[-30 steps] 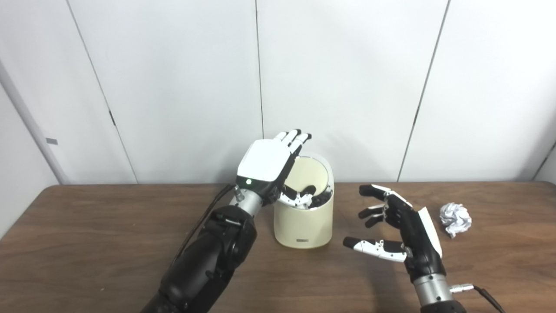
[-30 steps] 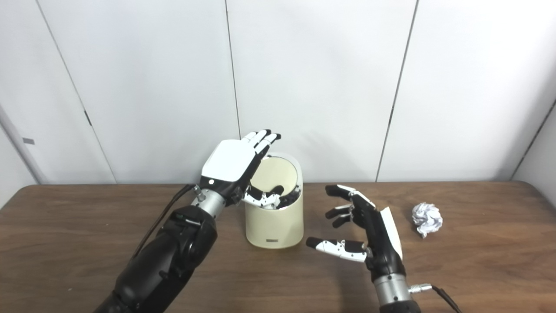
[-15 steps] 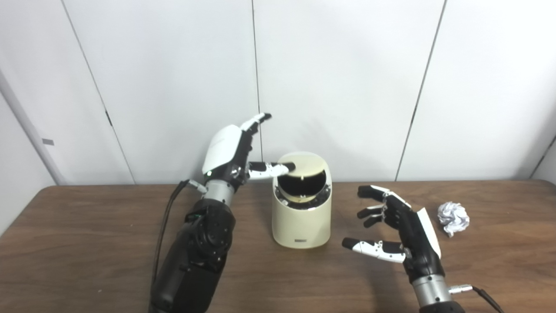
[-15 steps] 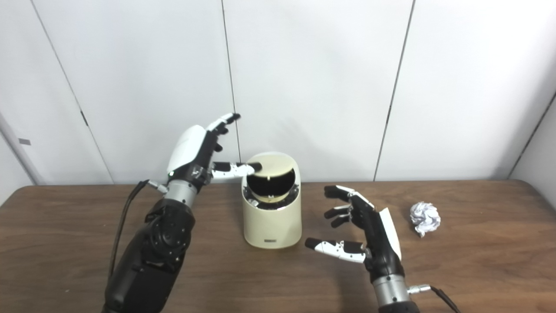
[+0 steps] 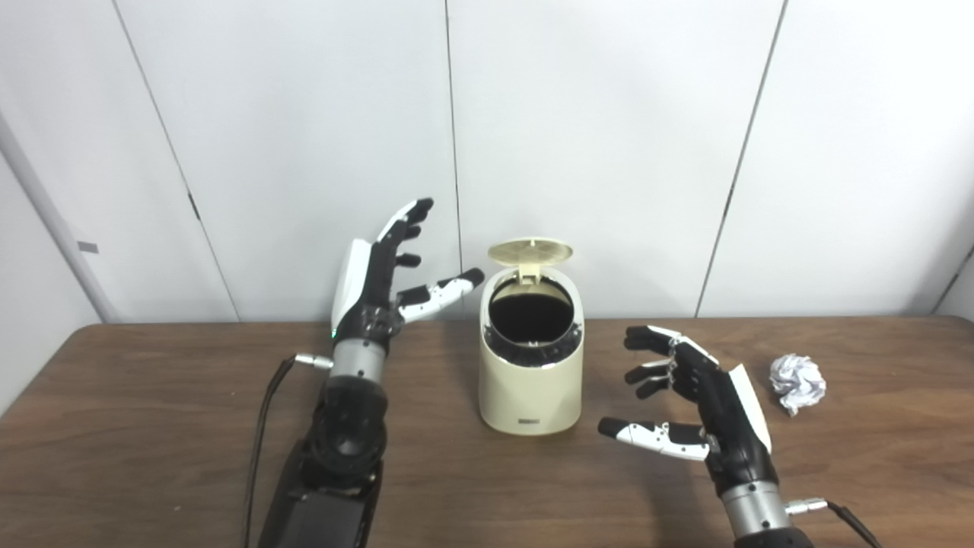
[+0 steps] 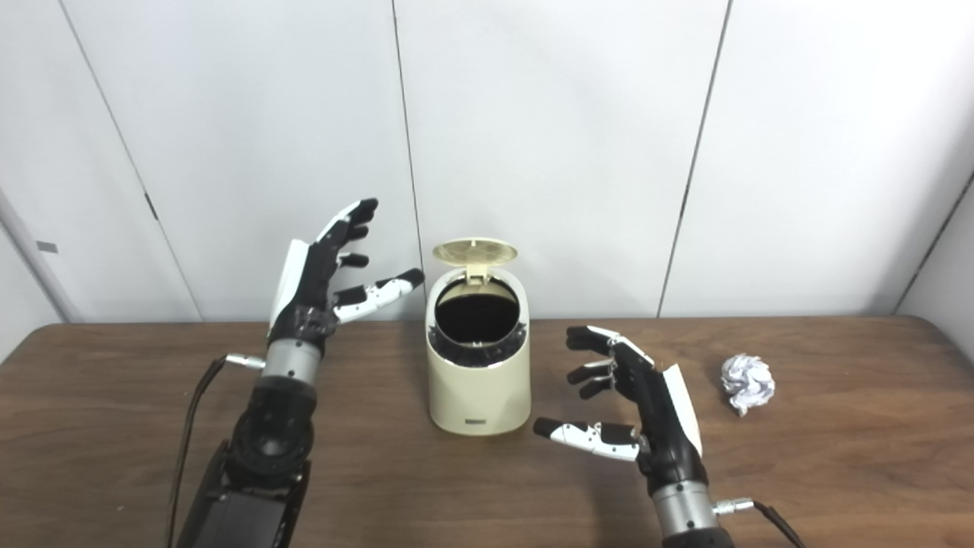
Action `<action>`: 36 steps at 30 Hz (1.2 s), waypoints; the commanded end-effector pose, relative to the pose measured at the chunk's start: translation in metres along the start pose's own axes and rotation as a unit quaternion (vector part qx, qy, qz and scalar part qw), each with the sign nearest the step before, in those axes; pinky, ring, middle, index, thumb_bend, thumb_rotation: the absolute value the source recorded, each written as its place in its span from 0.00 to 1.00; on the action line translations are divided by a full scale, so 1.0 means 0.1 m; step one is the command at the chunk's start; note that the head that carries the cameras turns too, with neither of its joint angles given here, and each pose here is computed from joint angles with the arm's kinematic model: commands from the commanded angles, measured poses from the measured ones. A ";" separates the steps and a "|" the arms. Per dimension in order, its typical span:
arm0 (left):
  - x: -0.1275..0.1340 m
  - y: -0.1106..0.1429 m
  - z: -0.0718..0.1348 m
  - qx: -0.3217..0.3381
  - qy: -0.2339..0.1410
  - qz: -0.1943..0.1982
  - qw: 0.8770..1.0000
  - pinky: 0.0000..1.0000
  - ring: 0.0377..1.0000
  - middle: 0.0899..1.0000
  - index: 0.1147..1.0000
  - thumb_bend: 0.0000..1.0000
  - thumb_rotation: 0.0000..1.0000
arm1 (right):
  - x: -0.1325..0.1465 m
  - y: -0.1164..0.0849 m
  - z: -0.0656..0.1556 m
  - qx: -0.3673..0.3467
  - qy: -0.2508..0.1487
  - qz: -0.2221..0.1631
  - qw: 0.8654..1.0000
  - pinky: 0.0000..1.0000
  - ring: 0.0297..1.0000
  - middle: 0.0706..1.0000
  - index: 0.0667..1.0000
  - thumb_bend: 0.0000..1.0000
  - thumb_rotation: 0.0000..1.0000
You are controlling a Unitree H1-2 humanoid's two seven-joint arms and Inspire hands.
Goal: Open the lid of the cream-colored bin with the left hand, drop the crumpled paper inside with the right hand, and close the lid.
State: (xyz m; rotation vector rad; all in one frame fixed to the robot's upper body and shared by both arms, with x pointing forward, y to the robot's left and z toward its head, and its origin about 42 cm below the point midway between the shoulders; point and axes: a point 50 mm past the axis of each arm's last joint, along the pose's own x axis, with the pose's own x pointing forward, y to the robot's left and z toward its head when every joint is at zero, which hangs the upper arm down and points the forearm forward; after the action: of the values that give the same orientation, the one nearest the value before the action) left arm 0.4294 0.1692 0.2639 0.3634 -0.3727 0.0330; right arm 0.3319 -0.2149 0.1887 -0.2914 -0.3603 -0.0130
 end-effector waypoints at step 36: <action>-0.93 0.10 -0.69 -0.110 0.051 -0.040 0.992 0.67 0.79 0.83 0.87 0.81 0.19 | 0.27 -0.32 0.01 -0.028 -0.006 -0.010 1.000 0.51 0.58 0.78 0.81 0.70 0.01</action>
State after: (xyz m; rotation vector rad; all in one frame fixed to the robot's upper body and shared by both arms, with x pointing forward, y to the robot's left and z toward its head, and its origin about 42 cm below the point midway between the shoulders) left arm 0.3598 0.2065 0.1585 0.1589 -0.1776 -0.0624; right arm 0.3445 -0.2367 0.1804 -0.2961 -0.3003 -0.0517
